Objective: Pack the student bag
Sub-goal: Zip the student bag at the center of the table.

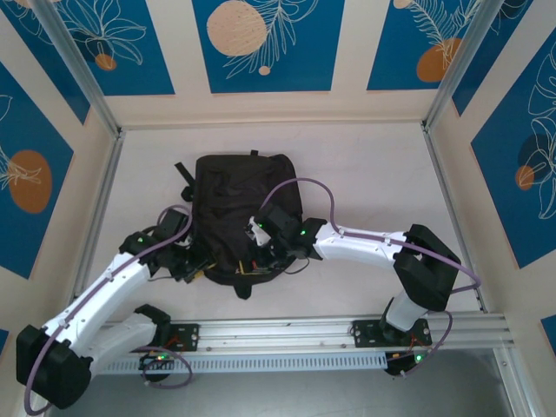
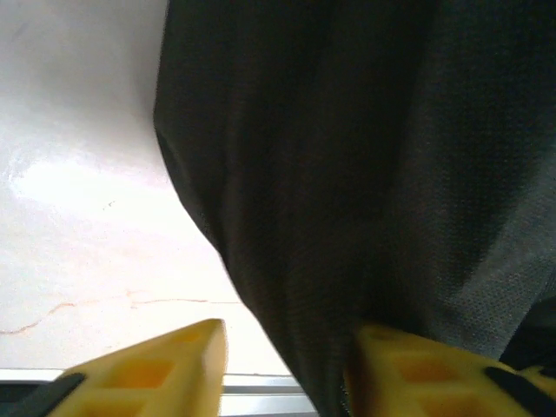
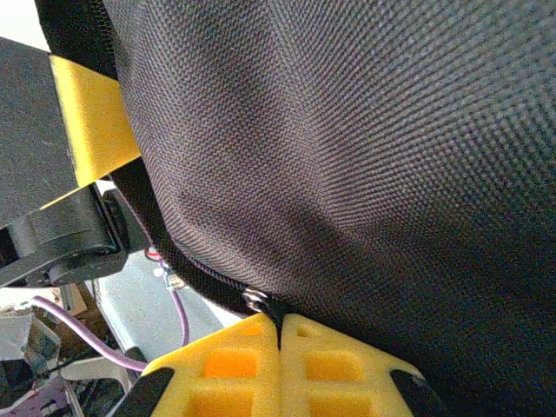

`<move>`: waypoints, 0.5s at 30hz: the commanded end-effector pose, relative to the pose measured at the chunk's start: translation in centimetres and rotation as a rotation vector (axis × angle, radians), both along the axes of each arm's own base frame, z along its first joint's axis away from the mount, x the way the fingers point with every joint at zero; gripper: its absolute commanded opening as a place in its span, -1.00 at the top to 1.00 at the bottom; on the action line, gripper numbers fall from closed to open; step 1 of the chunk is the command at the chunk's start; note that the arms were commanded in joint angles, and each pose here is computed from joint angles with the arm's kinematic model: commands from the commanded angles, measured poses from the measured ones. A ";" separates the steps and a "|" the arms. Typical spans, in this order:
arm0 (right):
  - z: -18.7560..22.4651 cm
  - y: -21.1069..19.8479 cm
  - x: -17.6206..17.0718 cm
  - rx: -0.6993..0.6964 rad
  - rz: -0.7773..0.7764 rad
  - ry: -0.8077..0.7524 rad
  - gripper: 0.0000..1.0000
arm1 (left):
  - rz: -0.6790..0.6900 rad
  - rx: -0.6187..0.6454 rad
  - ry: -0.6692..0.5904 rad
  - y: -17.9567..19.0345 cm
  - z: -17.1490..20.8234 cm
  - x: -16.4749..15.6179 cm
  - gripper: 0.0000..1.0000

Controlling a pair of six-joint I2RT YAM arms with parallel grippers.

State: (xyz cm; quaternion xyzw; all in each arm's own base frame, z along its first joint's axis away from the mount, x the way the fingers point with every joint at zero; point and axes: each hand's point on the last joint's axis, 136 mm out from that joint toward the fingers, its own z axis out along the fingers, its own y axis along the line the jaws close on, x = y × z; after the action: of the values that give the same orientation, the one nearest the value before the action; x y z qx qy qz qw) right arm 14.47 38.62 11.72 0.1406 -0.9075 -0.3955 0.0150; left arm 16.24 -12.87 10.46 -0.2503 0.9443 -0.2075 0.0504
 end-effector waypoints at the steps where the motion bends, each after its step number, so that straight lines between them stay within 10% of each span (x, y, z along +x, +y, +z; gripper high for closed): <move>1: 0.1 -0.1 -0.5 0.006 0.007 0.016 1.00 | 0.013 0.027 -0.053 0.1 1.0 1.0 0.65; 3: 0.2 -0.5 -0.6 0.003 0.008 0.017 1.00 | 0.018 0.053 -0.064 0.6 1.0 1.1 0.98; 15: -0.4 -4.8 -1.7 -0.044 -0.002 0.035 1.00 | 0.031 0.169 -0.130 3.3 1.5 1.3 1.00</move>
State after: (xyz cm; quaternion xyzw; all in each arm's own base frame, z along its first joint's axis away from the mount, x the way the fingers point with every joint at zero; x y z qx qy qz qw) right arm 13.44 36.06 11.90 0.1383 -0.9074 -0.3963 0.0201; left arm 17.31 -11.60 11.26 -0.2452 0.9466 -0.1817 0.1039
